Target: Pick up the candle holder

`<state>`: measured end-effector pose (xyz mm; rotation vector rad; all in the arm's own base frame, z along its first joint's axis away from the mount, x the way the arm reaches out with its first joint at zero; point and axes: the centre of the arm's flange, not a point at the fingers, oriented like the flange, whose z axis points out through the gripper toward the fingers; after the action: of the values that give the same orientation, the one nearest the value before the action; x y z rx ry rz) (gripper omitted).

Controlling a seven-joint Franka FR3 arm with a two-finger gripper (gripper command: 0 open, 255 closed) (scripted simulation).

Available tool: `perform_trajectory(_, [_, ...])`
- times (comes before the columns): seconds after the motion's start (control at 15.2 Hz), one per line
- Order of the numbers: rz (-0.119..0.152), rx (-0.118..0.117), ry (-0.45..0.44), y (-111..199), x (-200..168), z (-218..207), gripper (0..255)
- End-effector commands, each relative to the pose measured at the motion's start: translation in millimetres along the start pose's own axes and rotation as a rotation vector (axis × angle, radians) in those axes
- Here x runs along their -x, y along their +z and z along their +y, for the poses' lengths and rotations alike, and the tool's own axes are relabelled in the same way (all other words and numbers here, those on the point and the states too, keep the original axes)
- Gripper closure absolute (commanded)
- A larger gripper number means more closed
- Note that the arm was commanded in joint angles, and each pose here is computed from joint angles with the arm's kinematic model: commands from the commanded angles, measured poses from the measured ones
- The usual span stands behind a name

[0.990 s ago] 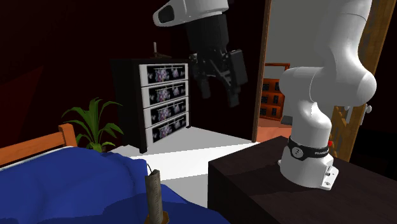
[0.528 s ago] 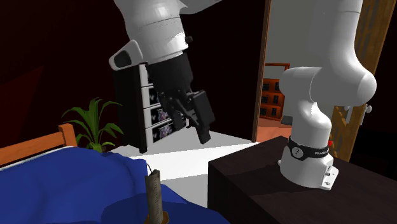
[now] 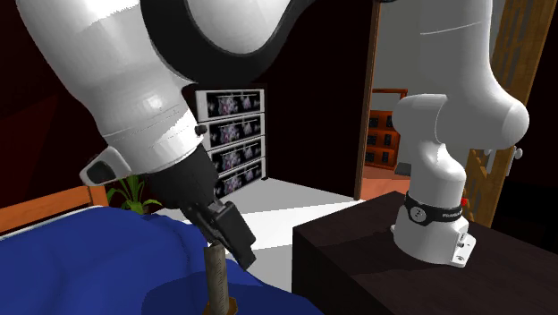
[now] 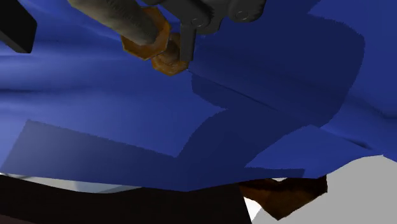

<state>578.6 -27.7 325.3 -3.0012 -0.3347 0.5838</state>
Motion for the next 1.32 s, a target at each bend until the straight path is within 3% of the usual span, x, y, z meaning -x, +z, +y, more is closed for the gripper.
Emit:
perform_trajectory(0.0, [-0.019, -0.006, -0.029, 13.5, -26.9, 1.6, 0])
perform_trajectory(0.2, [-0.041, -0.011, -0.062, 29.4, -56.9, 4.3, 0])
perform_trajectory(0.79, [-0.041, -0.011, -0.062, 66.4, -71.4, 8.5, 0])
perform_trajectory(0.86, [-0.041, -0.011, -0.062, 66.6, -71.5, 8.7, 255])
perform_trajectory(1.25, [-0.041, -0.011, -0.062, 66.6, -71.9, 8.7, 255])
